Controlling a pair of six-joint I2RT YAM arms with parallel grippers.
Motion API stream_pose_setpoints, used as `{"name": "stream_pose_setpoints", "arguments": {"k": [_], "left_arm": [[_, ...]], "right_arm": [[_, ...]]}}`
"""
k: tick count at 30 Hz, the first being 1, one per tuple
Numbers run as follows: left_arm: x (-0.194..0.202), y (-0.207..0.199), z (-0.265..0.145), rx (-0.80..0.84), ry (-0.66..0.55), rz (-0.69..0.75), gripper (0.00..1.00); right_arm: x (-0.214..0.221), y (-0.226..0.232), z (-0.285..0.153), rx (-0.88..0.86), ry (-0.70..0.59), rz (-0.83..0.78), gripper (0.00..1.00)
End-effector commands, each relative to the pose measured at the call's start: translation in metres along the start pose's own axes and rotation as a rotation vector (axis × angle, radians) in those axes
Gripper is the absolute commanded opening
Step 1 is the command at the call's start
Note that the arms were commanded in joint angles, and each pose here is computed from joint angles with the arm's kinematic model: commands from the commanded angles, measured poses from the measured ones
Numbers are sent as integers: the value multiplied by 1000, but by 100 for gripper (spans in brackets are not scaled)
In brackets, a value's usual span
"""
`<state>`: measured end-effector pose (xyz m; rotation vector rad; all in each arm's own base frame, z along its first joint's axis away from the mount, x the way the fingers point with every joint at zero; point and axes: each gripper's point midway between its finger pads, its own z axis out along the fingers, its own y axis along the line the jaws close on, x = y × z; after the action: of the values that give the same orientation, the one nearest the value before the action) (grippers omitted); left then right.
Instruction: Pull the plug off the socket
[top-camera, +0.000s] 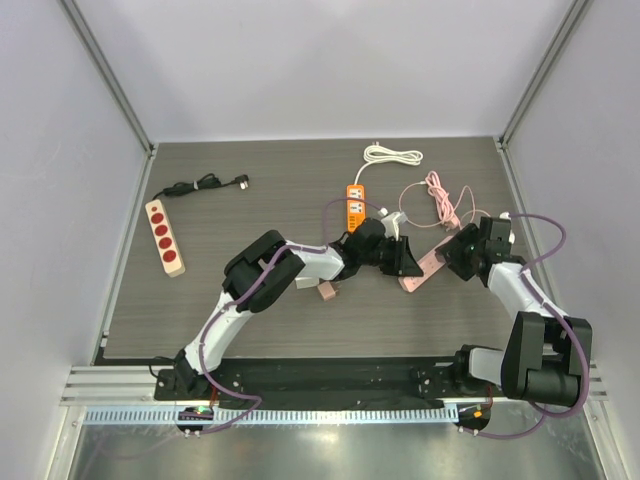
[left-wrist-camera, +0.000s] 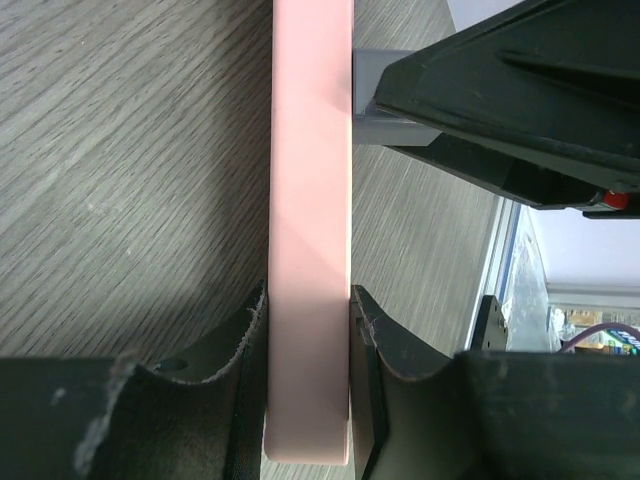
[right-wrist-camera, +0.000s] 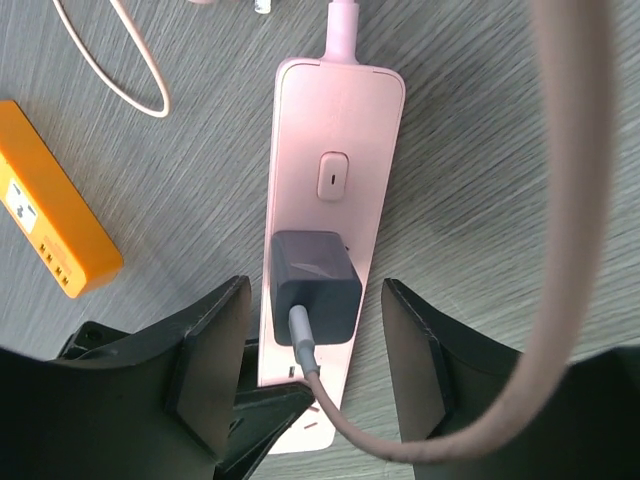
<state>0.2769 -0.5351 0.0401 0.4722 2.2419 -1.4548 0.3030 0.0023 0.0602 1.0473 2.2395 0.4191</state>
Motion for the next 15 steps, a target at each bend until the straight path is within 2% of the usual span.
{"name": "stream_pose_setpoints", "arguments": {"k": [1,7,12,15], "left_arm": [[41,78,-12,-269,103,-60,0],[42,79,-12,-271,106,-60,0],[43,79,-11,-267,114,-66,0],[43,77,-11,-261,115,-71,0]], "right_arm": [[-16,12,1,-36,-45,9,60],[-17,11,6,-33,-42,15,53],[-23,8,6,-24,-64,10,50],[-24,8,3,-29,-80,8,45]]}}
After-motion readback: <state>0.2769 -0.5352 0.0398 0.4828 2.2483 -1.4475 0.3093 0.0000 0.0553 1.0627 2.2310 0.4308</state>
